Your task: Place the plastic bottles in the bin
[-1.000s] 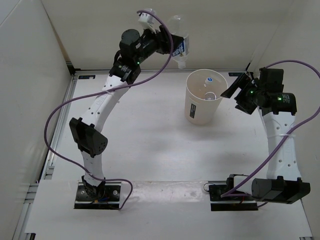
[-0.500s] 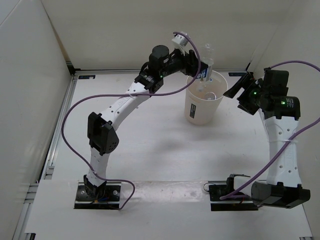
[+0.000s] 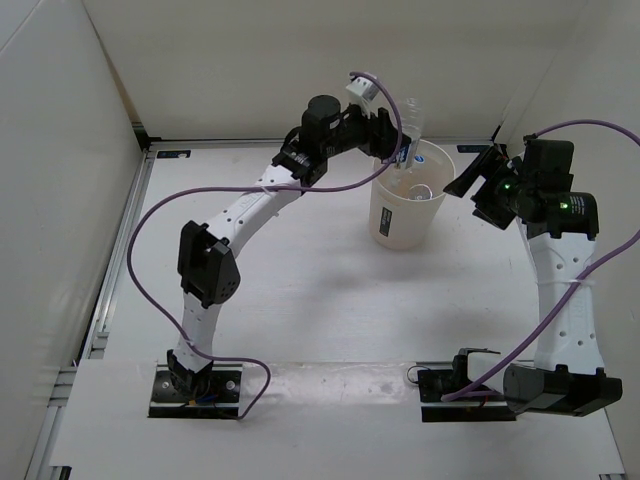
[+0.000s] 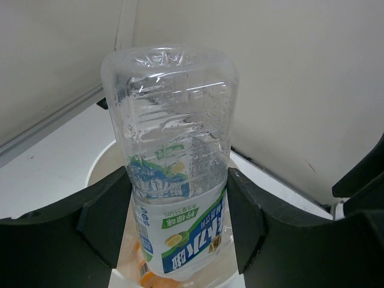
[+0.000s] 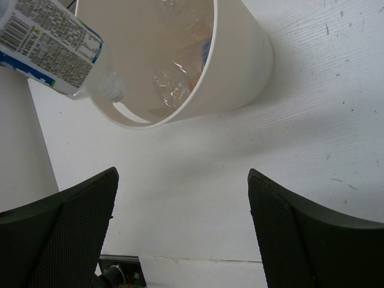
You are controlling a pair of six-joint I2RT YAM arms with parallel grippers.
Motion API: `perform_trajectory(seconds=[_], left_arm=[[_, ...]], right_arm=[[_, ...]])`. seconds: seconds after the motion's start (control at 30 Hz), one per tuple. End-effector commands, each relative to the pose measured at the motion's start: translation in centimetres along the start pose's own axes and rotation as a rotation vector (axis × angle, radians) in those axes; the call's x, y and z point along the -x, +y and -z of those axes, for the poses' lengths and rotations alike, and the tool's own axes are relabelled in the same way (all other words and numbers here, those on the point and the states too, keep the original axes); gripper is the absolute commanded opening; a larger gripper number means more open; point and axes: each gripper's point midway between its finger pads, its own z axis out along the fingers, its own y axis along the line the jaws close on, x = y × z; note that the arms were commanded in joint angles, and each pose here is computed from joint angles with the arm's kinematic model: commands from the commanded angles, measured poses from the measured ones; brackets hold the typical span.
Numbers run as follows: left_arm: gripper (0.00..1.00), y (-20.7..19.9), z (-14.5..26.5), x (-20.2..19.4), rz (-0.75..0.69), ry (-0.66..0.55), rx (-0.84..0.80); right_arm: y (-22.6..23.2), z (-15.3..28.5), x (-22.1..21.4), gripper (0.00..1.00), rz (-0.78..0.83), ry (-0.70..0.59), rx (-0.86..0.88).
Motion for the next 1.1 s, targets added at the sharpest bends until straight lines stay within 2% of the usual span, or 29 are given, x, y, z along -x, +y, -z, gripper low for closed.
perform_trajectory(seconds=[0.0,0.07,0.13,0.17,0.4,0.43,0.47,0.53,0.57,0.63,0.67,0.73,0.77,0.83,0.9,0.93,0.97,1.0,1.03,1.07], left_arm=[[0.58,-0.3,0.1,-0.1,-0.01,0.011,-0.013],[0.63,-0.3,0.1,-0.4,-0.009,0.02,-0.013],[0.92,-0.1,0.3,-0.3,-0.023,0.018,-0.008],[1.0,0.0,0.3,-0.5,-0.023,0.023,-0.001],[1.0,1.3,3.1,2.0,-0.079,-0.005,0.064],[1.0,2.1,3.5,0.6,-0.068,0.022,0.08],[1.0,2.1,5.0,2.8,-0.09,-0.012,0.101],[1.0,4.3,6.9,3.1,-0.09,-0.01,0.193],[1.0,4.2,9.5,5.9,-0.131,-0.058,0.223],[1.0,6.9,12.4,6.1,-0.129,-0.043,0.335],[1.0,6.9,15.5,8.2,-0.155,-0.063,0.385],[1.0,10.1,19.3,8.6,-0.144,-0.057,0.554],[1.0,10.8,23.2,8.6,-0.131,-0.021,0.642],[1.0,12.2,27.1,7.6,-0.12,0.002,0.774],[1.0,15.0,32.4,3.4,-0.029,0.065,0.947],[1.0,14.9,34.6,3.3,-0.008,0.037,1.009],[1.0,16.3,38.6,1.9,0.06,0.004,1.116],[1.0,17.2,39.7,-0.9,0.108,0.015,1.148],[1.0,16.8,41.5,-0.8,0.104,-0.026,1.166],[1.0,16.7,42.6,-2.4,0.09,-0.042,1.175]], right_arm=[[1.0,1.3,1.2,0.9,0.039,-0.062,0.025],[0.9,1.3,1.2,0.9,0.04,-0.065,0.024],[1.0,1.5,1.3,0.9,0.044,-0.068,0.023],[1.1,1.6,1.4,0.9,0.045,-0.072,0.028],[1.1,1.3,1.2,0.9,0.041,-0.063,0.031],[1.0,1.2,1.2,0.9,0.038,-0.064,0.028],[1.0,1.1,1.2,0.9,0.035,-0.062,0.028],[0.8,1.2,1.0,0.9,0.034,-0.06,0.023],[0.9,1.4,1.2,0.9,0.038,-0.066,0.024],[0.1,1.6,1.1,0.9,0.03,-0.074,-0.028],[-0.1,1.7,1.2,0.9,0.011,-0.079,-0.043],[-1.4,1.8,1.1,0.9,-0.012,-0.091,-0.115],[-1.7,2.0,1.1,0.9,-0.038,-0.099,-0.128],[-2.7,1.9,1.0,0.9,-0.069,-0.104,-0.178],[-3.1,1.8,1.0,0.9,-0.085,-0.108,-0.199],[-3.1,1.9,0.9,0.9,-0.094,-0.111,-0.201],[-3.1,1.6,0.9,0.9,-0.11,-0.107,-0.203],[-3.1,1.6,0.9,0.9,-0.114,-0.105,-0.203],[-3.2,1.5,0.7,0.9,-0.121,-0.098,-0.208],[-3.3,1.3,0.7,0.9,-0.125,-0.093,-0.213]])
